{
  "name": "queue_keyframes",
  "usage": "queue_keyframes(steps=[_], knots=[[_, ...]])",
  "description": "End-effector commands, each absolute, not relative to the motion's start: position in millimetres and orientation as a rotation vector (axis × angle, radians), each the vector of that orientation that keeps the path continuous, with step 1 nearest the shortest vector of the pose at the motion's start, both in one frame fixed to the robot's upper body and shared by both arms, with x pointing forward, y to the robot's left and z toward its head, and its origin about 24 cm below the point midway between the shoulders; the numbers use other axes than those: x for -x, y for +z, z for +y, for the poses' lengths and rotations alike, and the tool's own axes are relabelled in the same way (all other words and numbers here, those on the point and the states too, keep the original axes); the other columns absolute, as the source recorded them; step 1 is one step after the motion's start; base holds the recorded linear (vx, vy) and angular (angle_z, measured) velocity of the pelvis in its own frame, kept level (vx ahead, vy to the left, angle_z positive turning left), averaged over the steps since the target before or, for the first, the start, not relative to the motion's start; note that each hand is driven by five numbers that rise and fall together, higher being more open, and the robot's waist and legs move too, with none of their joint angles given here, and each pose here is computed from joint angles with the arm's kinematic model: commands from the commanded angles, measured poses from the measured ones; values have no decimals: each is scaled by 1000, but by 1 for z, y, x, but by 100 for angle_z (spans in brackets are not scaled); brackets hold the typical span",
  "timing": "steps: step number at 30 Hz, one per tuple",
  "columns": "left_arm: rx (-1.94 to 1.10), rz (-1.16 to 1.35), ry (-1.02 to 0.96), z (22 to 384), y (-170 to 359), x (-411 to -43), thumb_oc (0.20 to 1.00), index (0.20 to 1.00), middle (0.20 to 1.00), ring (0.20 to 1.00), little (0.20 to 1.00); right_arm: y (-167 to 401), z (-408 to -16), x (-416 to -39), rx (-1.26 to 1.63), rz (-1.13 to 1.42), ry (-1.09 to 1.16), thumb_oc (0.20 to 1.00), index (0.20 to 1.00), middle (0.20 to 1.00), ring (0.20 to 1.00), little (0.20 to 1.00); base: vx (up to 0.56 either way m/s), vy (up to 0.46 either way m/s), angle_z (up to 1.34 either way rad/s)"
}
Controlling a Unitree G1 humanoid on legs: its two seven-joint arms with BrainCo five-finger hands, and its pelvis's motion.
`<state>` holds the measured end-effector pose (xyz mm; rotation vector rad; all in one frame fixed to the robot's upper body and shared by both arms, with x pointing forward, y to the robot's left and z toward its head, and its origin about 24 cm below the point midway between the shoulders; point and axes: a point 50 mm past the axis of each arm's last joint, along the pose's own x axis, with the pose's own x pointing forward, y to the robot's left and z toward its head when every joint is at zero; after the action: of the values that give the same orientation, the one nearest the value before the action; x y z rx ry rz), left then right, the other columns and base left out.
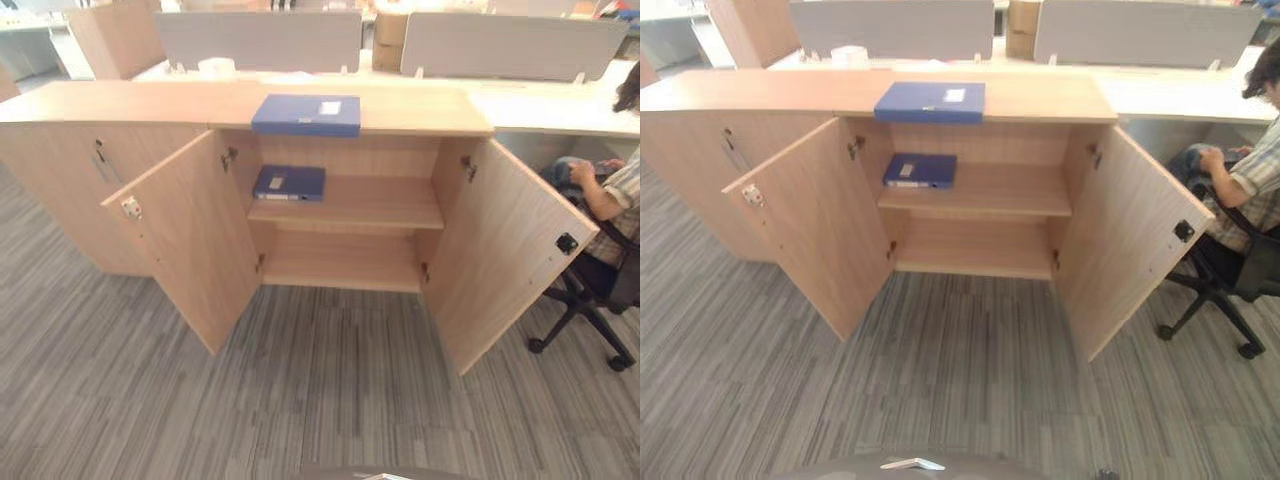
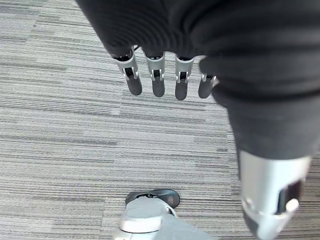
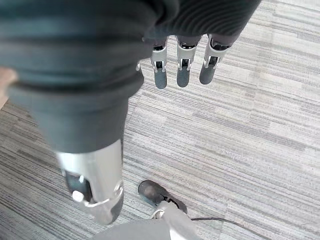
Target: Put the empty folder in the office cabinet
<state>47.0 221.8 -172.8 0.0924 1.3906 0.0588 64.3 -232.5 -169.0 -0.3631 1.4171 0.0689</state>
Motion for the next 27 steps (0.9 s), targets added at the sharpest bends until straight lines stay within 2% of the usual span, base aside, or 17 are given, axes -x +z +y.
queue_keyframes(steps=[1, 10, 18, 27], knots=[[-80, 1351, 140, 237, -168, -60, 1000, 1000, 1000, 1000, 1000, -159, -257, -84, 448, 1390, 19, 1000, 1000, 1000, 1000, 1000, 41, 20, 3], [-49, 1395, 205, 244, -169, -39, 1000, 1000, 1000, 1000, 1000, -156, -271, -77, 449, 1414, -34, 1000, 1000, 1000, 1000, 1000, 245, 132, -3], [-18, 1474, 247, 242, -171, -8, 1000, 1000, 1000, 1000, 1000, -166, -247, -58, 398, 1471, 57, 1000, 1000, 1000, 1000, 1000, 299, 268, -61], [-41, 1393, 253, 251, -167, -37, 1000, 1000, 1000, 1000, 1000, -165, -244, -72, 363, 1420, 15, 1000, 1000, 1000, 1000, 1000, 143, 183, -15]])
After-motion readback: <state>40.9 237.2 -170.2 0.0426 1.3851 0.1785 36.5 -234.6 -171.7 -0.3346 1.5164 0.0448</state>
